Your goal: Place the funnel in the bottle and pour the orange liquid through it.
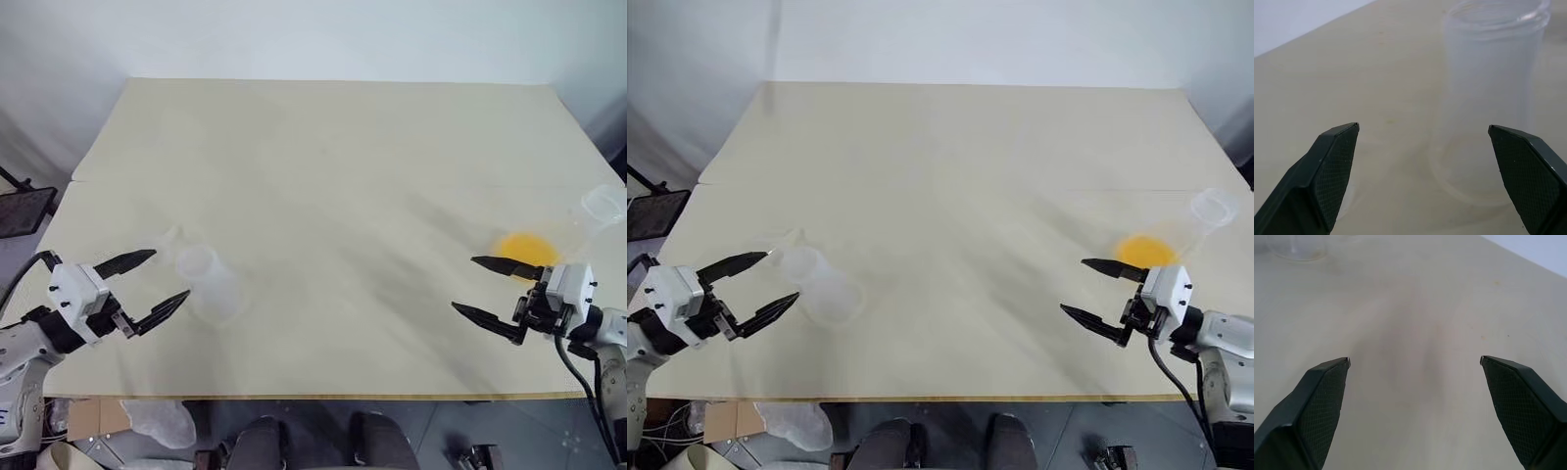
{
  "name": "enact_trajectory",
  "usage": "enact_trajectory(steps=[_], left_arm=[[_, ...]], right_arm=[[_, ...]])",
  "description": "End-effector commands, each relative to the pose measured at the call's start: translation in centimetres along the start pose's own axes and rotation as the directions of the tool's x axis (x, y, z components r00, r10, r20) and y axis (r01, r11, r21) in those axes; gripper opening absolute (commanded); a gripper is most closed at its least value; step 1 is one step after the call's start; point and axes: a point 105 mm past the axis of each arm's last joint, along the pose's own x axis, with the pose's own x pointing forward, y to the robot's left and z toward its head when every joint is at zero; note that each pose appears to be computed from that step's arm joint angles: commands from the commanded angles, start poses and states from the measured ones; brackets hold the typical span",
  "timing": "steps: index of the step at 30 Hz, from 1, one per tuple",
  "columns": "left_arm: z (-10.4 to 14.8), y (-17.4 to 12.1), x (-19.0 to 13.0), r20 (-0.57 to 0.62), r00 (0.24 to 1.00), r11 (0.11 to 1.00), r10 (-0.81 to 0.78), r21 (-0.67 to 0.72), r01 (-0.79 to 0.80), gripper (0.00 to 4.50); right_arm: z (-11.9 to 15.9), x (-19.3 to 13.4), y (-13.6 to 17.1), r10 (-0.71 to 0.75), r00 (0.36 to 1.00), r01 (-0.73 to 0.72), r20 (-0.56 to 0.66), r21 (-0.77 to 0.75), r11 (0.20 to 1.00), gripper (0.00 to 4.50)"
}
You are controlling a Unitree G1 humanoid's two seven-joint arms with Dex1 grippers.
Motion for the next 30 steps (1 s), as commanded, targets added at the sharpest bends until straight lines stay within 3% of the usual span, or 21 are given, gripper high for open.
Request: enact_trajectory(steps=[1, 9, 12, 18, 26, 30], left_arm=[[1.1, 0.2, 0.0, 0.028, 0.999, 0.999, 0.018, 0.029, -0.019, 4.5], [-0.1, 1.1, -4.5, 0.037, 0.973, 0.968, 0.227, -0.118, -0.222, 4.5], [-1.9, 0.7, -7.0, -0.031, 0.95, 0.937, 0.312, -0.156, -0.313, 4.5], [-3.3, -0.9, -9.3, -0.089, 0.933, 0.911, 0.347, -0.203, -0.358, 4.5], [-0.7, -3.4, -5.7, 0.011, 0.982, 0.954, 0.188, -0.24, -0.18, 4.5], [1.8, -3.2, -0.9, 0.115, 0.989, 0.974, 0.091, -0.218, -0.065, 4.5]], right_arm=[[0.7, 0.5, -0.1, 0.008, 1.0, -0.008, 0.026, -0.03, 1.0, 4.47], [4.4, 5.6, 1.1, 0.101, 0.969, -0.101, 0.226, -0.011, 0.995, 4.47], [6.0, 7.7, 2.5, 0.199, 0.935, -0.202, 0.294, -0.02, 0.979, 4.47], [6.7, 9.2, 4.6, 0.378, 0.884, -0.366, 0.274, -0.094, 0.926, 4.47], [6.1, 8.6, 3.7, 0.369, 0.897, -0.358, 0.243, -0.09, 0.929, 4.47], [4.2, 6.7, 2.8, 0.297, 0.938, -0.295, 0.176, -0.042, 0.955, 4.47]])
